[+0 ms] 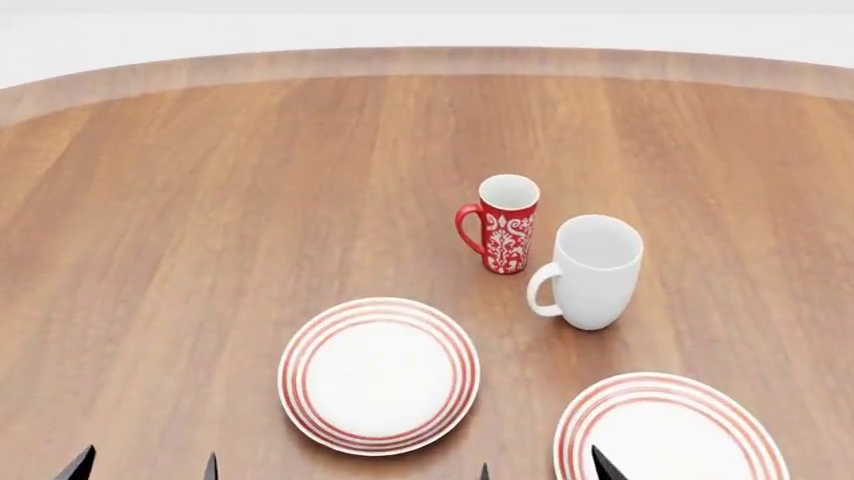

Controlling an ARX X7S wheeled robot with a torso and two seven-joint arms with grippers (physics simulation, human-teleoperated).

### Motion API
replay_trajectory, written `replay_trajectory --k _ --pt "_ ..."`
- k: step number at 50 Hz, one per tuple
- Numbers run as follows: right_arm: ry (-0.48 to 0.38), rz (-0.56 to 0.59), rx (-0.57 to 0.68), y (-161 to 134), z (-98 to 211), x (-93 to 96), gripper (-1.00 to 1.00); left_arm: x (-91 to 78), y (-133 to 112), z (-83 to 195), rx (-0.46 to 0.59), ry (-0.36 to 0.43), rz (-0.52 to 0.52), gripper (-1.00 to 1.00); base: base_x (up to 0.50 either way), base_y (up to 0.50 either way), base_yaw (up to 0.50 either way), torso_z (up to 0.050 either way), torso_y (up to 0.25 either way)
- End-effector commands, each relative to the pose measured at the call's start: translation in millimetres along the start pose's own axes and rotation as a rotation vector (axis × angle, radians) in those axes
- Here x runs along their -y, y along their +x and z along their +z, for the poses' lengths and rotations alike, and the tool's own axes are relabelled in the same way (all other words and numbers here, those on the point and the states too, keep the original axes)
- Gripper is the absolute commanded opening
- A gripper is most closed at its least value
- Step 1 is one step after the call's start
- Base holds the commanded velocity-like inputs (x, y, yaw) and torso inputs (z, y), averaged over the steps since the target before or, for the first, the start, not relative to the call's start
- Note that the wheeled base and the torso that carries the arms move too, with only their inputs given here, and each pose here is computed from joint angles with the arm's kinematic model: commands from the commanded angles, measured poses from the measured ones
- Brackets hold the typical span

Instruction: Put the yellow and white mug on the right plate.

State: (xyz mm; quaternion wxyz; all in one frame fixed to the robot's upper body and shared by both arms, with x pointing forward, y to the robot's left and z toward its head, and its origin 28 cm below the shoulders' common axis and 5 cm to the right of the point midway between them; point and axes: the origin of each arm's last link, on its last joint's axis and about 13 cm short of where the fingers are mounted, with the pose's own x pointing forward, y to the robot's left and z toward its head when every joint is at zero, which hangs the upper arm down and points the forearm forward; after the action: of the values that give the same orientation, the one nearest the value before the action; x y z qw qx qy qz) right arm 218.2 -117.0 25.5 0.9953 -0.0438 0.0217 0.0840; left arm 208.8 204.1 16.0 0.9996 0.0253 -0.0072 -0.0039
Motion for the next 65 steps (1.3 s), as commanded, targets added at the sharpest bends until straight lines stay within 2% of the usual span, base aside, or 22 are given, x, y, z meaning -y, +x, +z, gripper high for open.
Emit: replay_trajectory --k 1,4,6,12,21,40,65 --pt "0.019 0.176 -0.004 -7.6 14.7 26.9 1.0 0.5 1.4 -2.0 -0.001 0.01 -0.001 1.0 0.0 0.0 0.0 0.0 0.0" --pt "0.009 0.208 -0.013 -10.0 14.4 27.1 1.0 0.0 1.6 -1.6 -0.001 0.01 0.001 1.0 0.0 0.0 0.0 0.0 0.0" --pt "-0.026 0.251 -0.035 -13.4 12.0 26.9 1.0 -0.4 1.6 -1.2 -0.001 0.009 0.002 1.0 0.0 0.0 0.0 0.0 0.0" --pt "-0.015 0.346 -0.074 -19.4 6.5 24.2 1.0 -0.4 2.3 -1.7 -0.003 0.009 0.001 1.0 0.0 0.0 0.0 0.0 0.0" --pt "-0.075 0.412 -0.099 -28.8 0.2 22.5 1.0 -0.7 2.5 -1.8 -0.003 0.011 0.002 1.0 0.0 0.0 0.0 0.0 0.0" --pt "-0.104 0.602 -0.149 -49.5 -11.2 11.4 1.0 -0.1 1.9 -2.7 -0.004 0.015 0.002 1.0 0.0 0.0 0.0 0.0 0.0" --pt "-0.123 0.612 -0.211 -40.0 -32.0 6.2 1.0 0.1 2.3 -2.9 0.0 0.017 0.003 1.0 0.0 0.0 0.0 0.0 0.0"
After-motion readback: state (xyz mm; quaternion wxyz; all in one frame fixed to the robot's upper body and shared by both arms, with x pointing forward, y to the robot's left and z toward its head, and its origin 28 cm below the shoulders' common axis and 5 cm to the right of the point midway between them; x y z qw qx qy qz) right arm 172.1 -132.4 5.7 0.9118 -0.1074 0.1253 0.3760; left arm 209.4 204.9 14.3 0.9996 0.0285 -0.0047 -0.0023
